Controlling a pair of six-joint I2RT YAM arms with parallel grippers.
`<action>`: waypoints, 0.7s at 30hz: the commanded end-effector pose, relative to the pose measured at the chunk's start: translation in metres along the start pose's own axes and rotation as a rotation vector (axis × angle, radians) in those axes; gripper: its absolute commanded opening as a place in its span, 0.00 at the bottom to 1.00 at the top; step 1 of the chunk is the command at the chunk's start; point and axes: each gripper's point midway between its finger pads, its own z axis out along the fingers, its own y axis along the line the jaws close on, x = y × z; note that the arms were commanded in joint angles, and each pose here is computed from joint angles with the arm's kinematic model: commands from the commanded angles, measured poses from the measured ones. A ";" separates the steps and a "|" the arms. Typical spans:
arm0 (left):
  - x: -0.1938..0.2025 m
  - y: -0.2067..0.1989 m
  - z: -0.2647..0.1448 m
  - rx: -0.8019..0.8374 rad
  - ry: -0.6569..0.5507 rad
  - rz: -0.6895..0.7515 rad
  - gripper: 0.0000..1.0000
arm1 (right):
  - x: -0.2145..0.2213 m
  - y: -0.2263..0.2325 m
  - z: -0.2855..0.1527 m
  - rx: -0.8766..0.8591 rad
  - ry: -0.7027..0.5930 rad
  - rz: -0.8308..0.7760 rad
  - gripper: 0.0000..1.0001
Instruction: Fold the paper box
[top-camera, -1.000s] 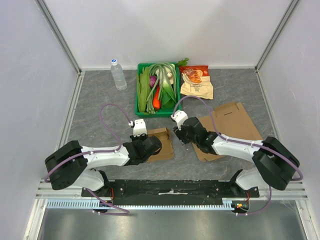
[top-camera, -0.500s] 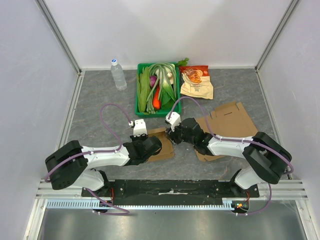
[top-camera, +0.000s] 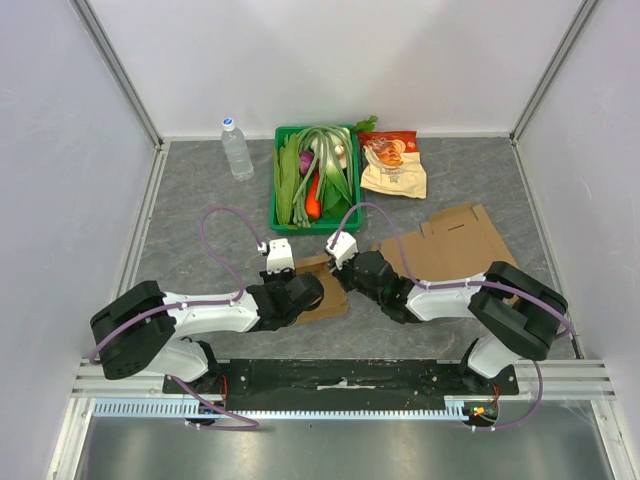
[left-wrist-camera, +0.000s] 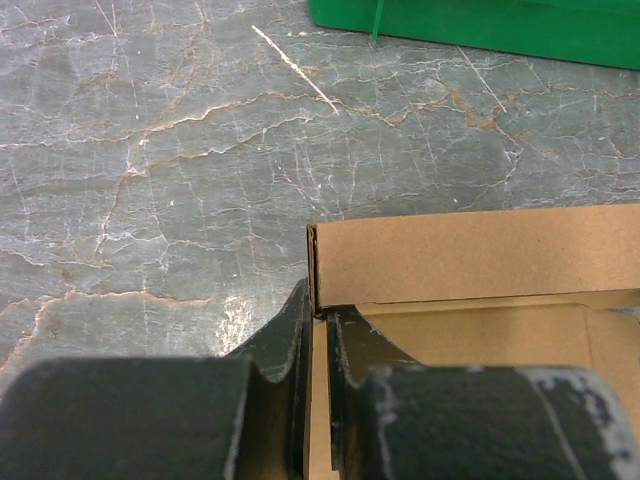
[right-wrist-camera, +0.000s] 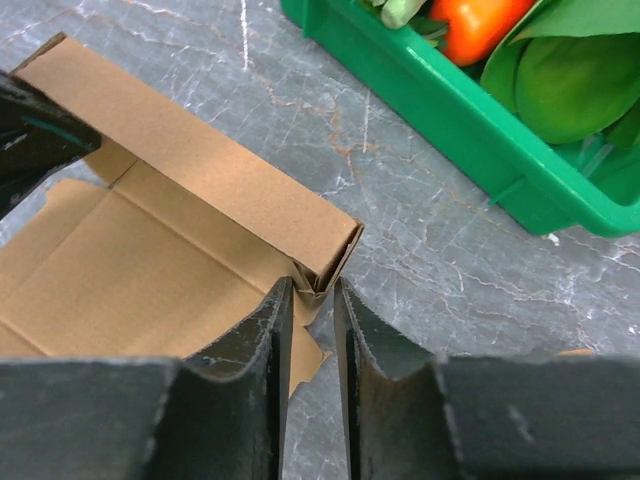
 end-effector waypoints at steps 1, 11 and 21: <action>-0.014 -0.005 -0.001 -0.011 -0.046 -0.023 0.02 | -0.024 -0.016 0.002 0.145 -0.112 0.028 0.27; -0.014 -0.004 -0.002 -0.010 -0.048 -0.027 0.02 | -0.022 -0.010 0.009 0.224 -0.141 0.016 0.31; -0.014 -0.003 -0.002 -0.013 -0.047 -0.034 0.02 | -0.017 -0.009 0.017 0.293 -0.164 0.029 0.34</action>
